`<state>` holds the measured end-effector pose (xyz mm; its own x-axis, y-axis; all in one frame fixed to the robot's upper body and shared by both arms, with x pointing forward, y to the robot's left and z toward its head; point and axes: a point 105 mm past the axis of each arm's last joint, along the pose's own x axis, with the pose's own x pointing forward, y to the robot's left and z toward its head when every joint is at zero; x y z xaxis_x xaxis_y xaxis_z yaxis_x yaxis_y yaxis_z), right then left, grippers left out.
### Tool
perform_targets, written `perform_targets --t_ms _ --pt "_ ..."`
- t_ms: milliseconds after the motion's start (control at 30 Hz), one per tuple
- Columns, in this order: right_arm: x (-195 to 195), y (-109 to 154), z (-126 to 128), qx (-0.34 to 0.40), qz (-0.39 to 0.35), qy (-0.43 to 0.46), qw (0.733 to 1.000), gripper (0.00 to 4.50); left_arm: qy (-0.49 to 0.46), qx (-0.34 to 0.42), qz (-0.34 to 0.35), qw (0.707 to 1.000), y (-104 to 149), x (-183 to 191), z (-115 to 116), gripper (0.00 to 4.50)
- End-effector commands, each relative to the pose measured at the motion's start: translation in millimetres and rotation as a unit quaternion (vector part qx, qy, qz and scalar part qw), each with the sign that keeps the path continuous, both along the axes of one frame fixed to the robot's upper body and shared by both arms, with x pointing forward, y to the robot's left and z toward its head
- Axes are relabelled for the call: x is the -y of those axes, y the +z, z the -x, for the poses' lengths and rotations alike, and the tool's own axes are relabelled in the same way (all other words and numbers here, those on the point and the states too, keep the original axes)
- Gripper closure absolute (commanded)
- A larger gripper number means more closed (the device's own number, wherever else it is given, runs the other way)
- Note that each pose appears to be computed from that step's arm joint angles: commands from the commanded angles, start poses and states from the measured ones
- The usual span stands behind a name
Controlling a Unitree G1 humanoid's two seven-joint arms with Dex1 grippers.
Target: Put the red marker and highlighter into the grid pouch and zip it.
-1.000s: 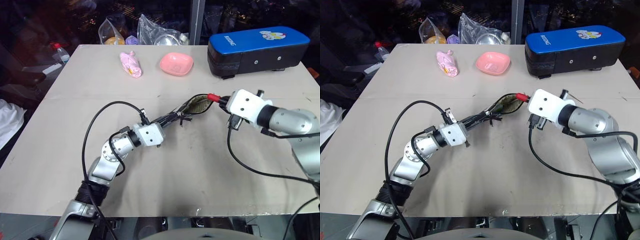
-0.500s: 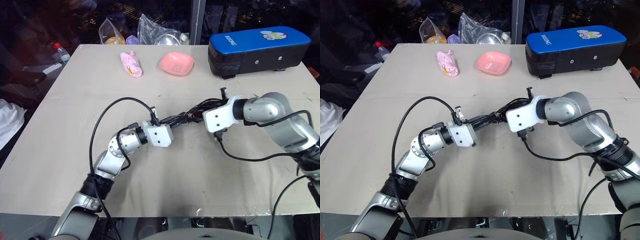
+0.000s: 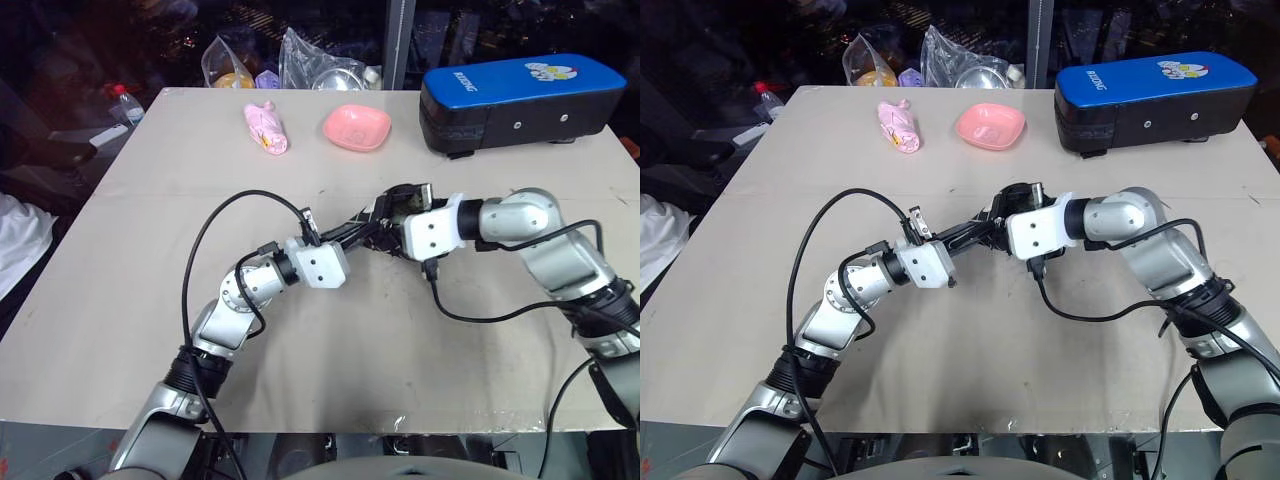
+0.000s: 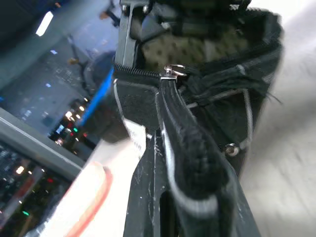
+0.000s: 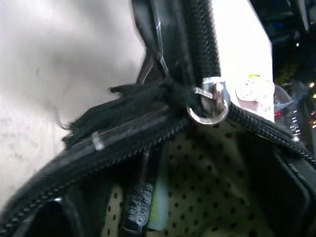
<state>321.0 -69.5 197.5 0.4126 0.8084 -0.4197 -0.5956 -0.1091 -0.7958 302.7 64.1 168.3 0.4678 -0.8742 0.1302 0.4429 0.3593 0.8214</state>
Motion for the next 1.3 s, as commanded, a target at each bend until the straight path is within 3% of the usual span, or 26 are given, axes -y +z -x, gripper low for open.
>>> perform_targets --t_ms 33,200,367,500,633,733,833,967,1067,1300 --pt "39.5 56.8 0.4 0.012 -0.085 -0.064 0.994 0.42 0.014 -0.015 -0.002 1.000 -6.6 -8.1 -0.9 4.50" --pt "53.7 77.4 7.3 -0.012 -0.172 -0.097 0.980 0.42 0.025 -0.018 0.005 1.000 -5.9 -10.5 -6.9 4.50" --pt "52.4 55.2 10.0 0.031 -0.088 -0.087 0.992 0.42 0.012 -0.018 0.000 1.000 -6.9 -6.4 -6.6 4.50" --pt "46.7 57.4 9.1 0.043 -0.114 -0.080 0.989 0.42 0.010 -0.016 0.000 1.000 -5.8 -6.1 -7.7 4.50" --pt "46.7 73.4 12.5 -0.017 -0.208 -0.097 0.973 0.42 0.027 -0.015 0.008 0.999 -3.6 -11.7 -11.0 4.50" --pt "37.6 76.2 29.9 -0.120 -0.267 -0.078 0.953 0.42 0.035 -0.006 0.022 0.999 1.8 -14.2 -10.9 4.50" --pt "26.2 62.7 59.3 -0.243 -0.267 -0.042 0.932 0.42 0.055 0.015 0.035 0.998 10.5 -18.5 -14.2 4.50" --pt "15.8 35.9 72.2 -0.319 -0.266 -0.059 0.908 0.42 0.081 0.053 0.044 0.994 23.4 -24.4 -19.7 4.50" --pt "15.2 13.0 64.8 -0.340 -0.266 -0.109 0.895 0.42 0.073 0.057 0.042 0.995 23.0 -20.6 -17.6 4.50" --pt "17.9 -27.5 18.6 -0.331 -0.303 -0.250 0.858 0.42 0.003 -0.028 0.010 1.000 -16.0 -1.1 0.9 4.50"
